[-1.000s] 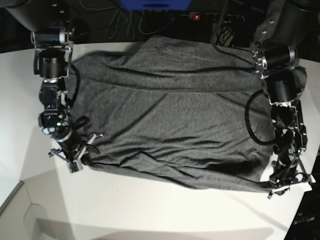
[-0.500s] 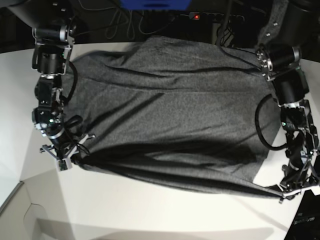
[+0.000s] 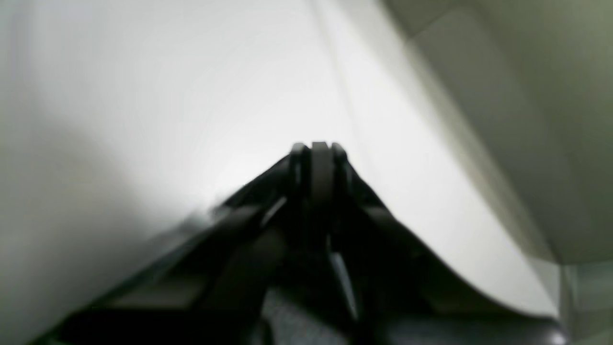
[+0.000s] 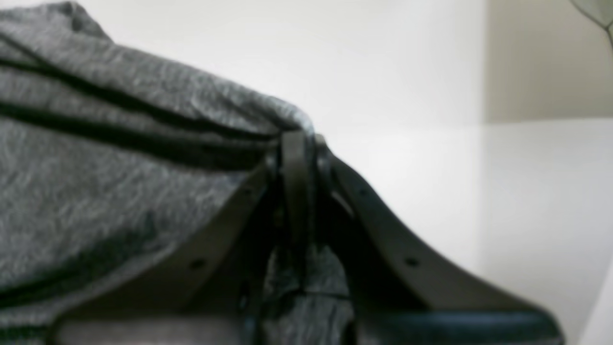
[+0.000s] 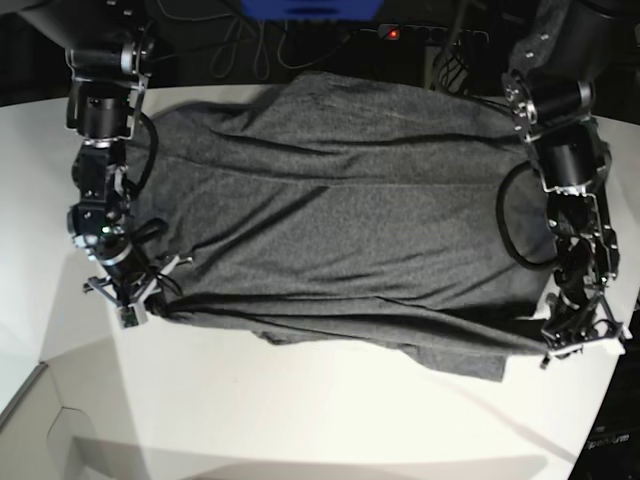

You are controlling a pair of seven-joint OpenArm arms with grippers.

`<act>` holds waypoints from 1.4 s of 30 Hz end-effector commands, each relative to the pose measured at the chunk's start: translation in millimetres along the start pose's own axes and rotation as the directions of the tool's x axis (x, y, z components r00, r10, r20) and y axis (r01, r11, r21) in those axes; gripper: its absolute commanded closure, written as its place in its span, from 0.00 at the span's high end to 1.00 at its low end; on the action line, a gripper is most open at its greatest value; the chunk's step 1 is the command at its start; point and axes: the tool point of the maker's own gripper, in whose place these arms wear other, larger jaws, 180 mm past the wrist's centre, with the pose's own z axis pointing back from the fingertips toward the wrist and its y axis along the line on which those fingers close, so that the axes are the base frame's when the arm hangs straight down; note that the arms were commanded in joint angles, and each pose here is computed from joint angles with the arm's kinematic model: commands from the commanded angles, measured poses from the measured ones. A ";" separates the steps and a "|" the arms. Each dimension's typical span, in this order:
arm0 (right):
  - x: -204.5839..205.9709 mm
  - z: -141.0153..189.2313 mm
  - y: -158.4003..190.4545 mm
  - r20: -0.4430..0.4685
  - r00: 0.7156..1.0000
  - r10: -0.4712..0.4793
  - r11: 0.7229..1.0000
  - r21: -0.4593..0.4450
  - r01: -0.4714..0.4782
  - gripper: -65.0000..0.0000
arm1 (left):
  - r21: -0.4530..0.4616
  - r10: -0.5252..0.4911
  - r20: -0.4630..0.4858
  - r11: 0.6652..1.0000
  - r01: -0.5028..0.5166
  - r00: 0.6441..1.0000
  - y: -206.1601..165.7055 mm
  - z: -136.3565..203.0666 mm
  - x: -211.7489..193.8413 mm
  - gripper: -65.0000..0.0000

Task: Layout the t-shirt on the table in an organized manner, then fold the t-shirt properly
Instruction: 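Pull the held hem with both grippers away from the collar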

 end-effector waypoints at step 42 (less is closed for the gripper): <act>25.9 -2.1 -5.3 0.070 0.998 0.005 1.000 -0.014 -0.004 0.00 | 0.001 -0.096 0.082 0.995 0.097 0.992 -63.0 -56.1 12.2 0.53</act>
